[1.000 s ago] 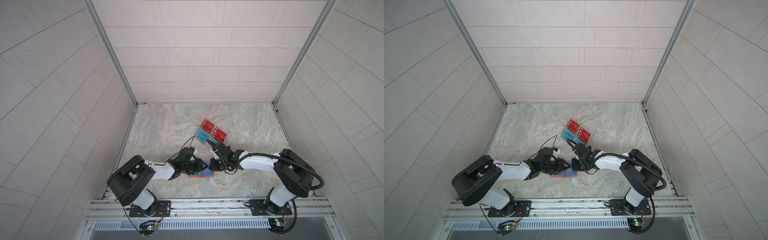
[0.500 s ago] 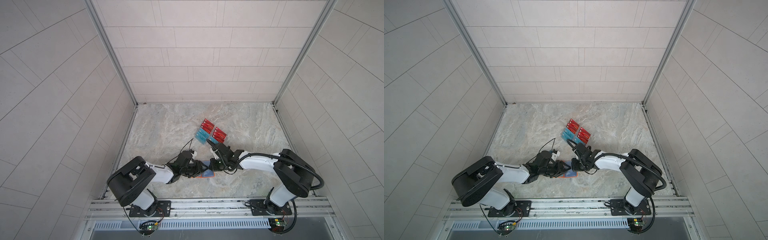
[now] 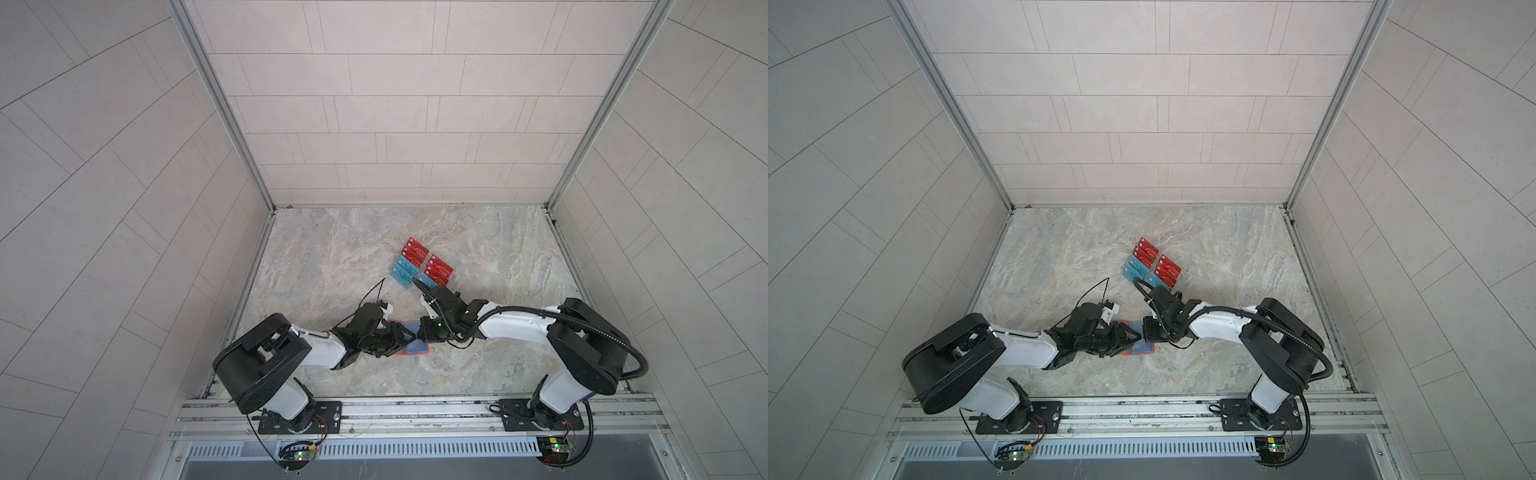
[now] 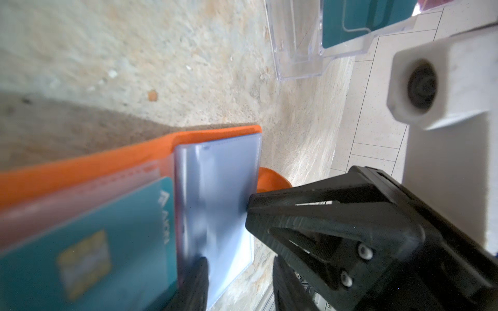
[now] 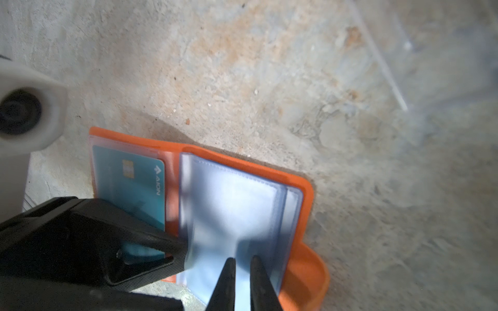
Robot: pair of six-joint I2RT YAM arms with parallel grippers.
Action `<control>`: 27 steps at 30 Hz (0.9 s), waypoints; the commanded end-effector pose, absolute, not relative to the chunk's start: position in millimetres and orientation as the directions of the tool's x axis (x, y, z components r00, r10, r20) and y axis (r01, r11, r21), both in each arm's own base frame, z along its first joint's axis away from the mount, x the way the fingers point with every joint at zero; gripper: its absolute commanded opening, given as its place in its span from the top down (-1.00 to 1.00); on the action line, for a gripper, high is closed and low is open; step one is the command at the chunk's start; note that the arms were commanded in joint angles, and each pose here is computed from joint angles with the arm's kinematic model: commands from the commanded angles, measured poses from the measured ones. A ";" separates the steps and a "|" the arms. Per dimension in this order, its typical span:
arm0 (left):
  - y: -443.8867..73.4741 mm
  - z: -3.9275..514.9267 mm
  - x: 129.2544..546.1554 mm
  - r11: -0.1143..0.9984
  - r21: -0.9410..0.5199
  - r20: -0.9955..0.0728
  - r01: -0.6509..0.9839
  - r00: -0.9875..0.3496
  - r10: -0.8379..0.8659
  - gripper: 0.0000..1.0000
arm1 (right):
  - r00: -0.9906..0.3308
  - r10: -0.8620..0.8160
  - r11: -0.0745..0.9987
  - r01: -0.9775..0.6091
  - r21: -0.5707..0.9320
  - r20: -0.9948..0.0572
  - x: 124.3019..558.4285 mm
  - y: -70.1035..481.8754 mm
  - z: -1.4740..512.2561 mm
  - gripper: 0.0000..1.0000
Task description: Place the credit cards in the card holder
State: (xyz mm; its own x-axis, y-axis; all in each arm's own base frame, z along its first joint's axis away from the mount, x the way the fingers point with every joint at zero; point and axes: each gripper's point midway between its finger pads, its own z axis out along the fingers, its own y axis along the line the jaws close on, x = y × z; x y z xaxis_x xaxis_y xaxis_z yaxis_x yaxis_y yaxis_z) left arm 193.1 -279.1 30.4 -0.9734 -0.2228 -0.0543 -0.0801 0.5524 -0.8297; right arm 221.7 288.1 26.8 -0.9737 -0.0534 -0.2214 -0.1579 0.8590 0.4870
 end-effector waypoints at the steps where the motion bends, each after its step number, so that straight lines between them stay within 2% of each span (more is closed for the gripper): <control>1: -274.5 26.2 204.4 0.561 -0.822 -0.050 -0.099 -0.968 -0.244 0.13 | -0.981 -0.058 0.907 -0.130 0.400 -0.187 214.3 269.1 8.0 0.70; 12: -284.4 22.6 214.1 0.534 -0.840 -0.036 -0.091 -0.974 -0.222 0.14 | -0.974 -0.043 0.901 -0.134 0.413 -0.221 218.2 269.6 19.3 0.70; 17: -287.1 19.9 213.0 0.510 -0.855 -0.019 -0.099 -0.975 -0.221 0.19 | -0.964 -0.008 0.893 -0.127 0.431 -0.267 225.0 269.4 30.0 0.70; 24: -284.5 20.1 210.5 0.517 -0.850 -0.023 -0.096 -0.975 -0.219 0.37 | -0.958 0.018 0.894 -0.113 0.433 -0.288 227.8 264.8 34.2 0.70; 27: -282.9 20.5 211.0 0.529 -0.843 -0.032 -0.092 -0.975 -0.220 0.61 | -0.955 0.023 0.891 -0.114 0.438 -0.295 228.4 264.1 38.6 0.70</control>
